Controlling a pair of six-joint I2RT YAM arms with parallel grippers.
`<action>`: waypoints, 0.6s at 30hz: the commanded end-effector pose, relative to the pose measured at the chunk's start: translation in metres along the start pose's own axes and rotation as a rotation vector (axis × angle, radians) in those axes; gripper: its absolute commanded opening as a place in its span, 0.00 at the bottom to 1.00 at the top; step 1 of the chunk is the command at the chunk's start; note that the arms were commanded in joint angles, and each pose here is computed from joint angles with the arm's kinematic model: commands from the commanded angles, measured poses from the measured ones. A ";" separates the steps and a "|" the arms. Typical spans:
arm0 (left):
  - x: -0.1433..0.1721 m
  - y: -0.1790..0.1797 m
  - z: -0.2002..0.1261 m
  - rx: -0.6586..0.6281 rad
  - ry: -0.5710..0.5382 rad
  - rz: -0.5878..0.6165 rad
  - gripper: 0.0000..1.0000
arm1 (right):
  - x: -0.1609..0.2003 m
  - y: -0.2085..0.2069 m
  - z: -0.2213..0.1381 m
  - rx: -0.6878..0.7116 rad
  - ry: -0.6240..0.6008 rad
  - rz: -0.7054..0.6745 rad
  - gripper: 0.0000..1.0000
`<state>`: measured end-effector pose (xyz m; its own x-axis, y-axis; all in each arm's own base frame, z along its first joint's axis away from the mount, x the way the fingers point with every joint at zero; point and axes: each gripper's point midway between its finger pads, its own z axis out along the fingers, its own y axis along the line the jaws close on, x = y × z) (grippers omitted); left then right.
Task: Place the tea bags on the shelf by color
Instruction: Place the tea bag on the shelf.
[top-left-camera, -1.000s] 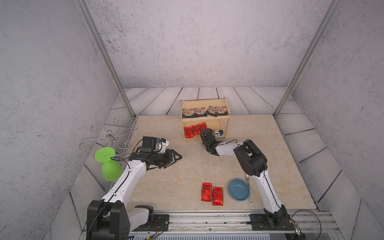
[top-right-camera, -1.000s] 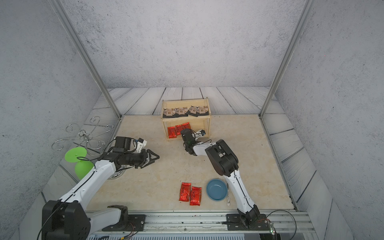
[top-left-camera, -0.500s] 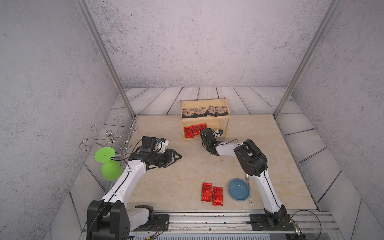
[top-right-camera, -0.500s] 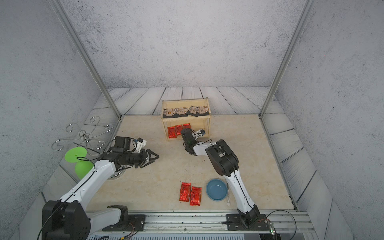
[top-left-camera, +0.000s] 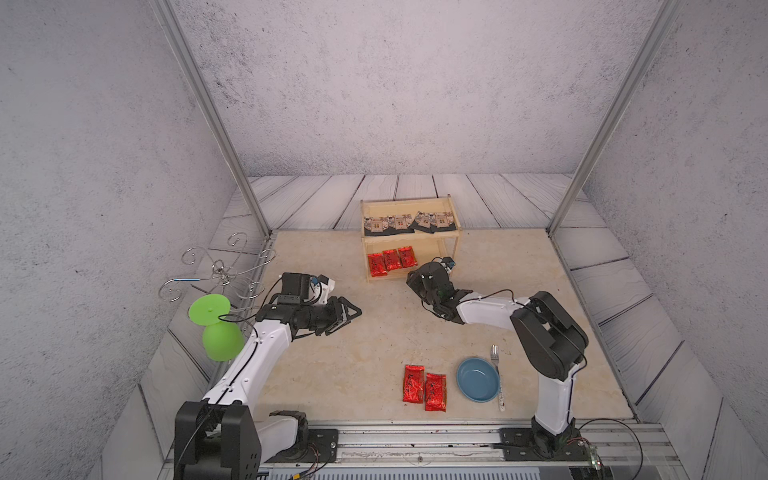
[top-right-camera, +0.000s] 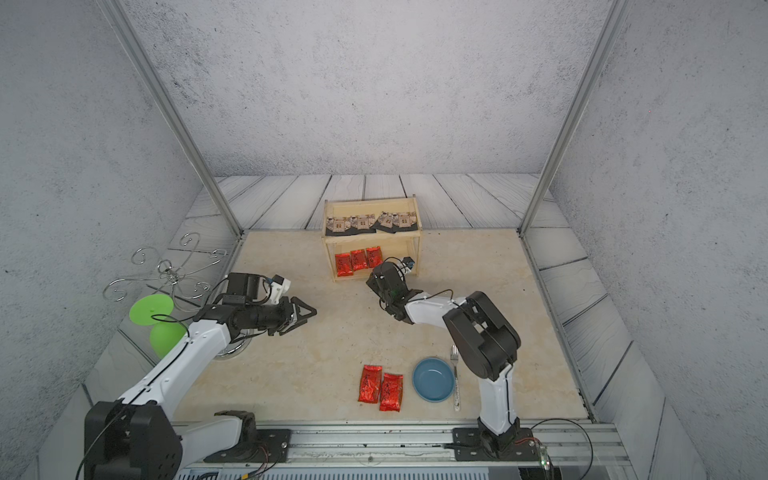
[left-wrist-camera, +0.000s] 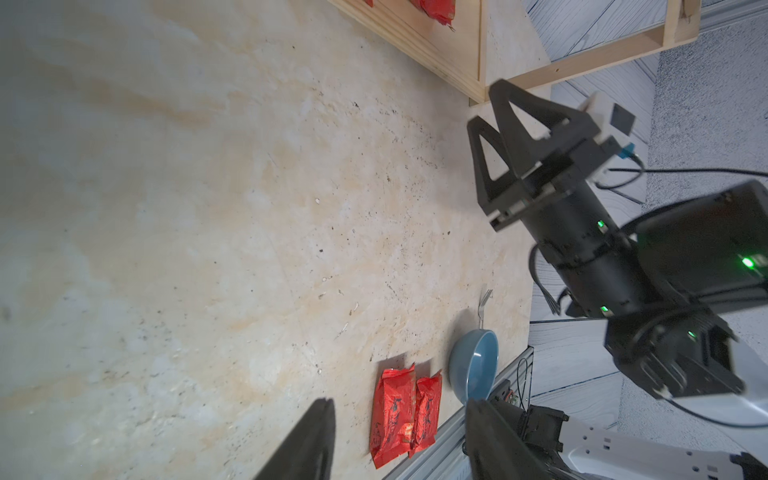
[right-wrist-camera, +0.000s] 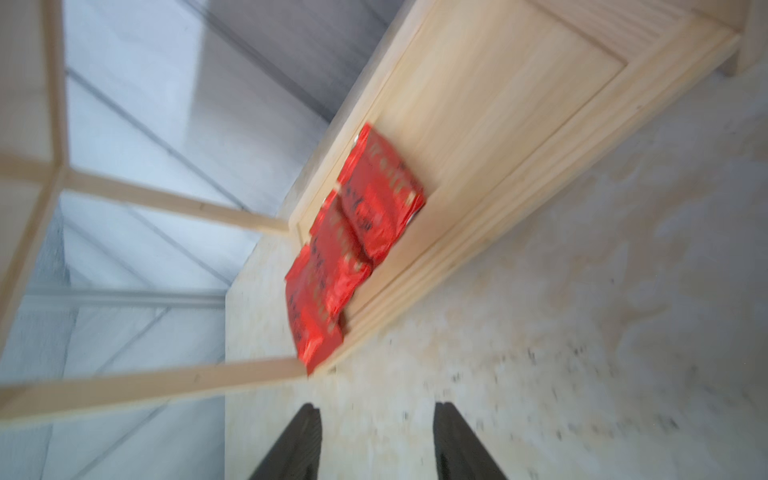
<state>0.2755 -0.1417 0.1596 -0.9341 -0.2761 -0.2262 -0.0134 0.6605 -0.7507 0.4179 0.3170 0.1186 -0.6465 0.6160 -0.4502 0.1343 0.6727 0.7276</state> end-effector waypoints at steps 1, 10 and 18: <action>0.002 0.007 0.004 -0.042 -0.001 -0.008 0.56 | 0.038 -0.003 -0.042 -0.007 0.189 -0.335 0.45; 0.043 0.018 0.029 -0.124 0.077 0.031 0.59 | 0.134 -0.059 -0.160 -0.045 0.603 -0.942 0.35; 0.053 0.029 0.046 -0.112 0.116 -0.015 0.60 | 0.179 -0.086 -0.200 -0.093 0.674 -1.230 0.47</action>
<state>0.2405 -0.1665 0.1030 -0.9692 -0.1989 -0.1453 -0.0509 0.7389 -0.6718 0.1497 0.2989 0.0849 -0.6333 -0.5801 -0.5123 -0.7421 0.6430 0.1892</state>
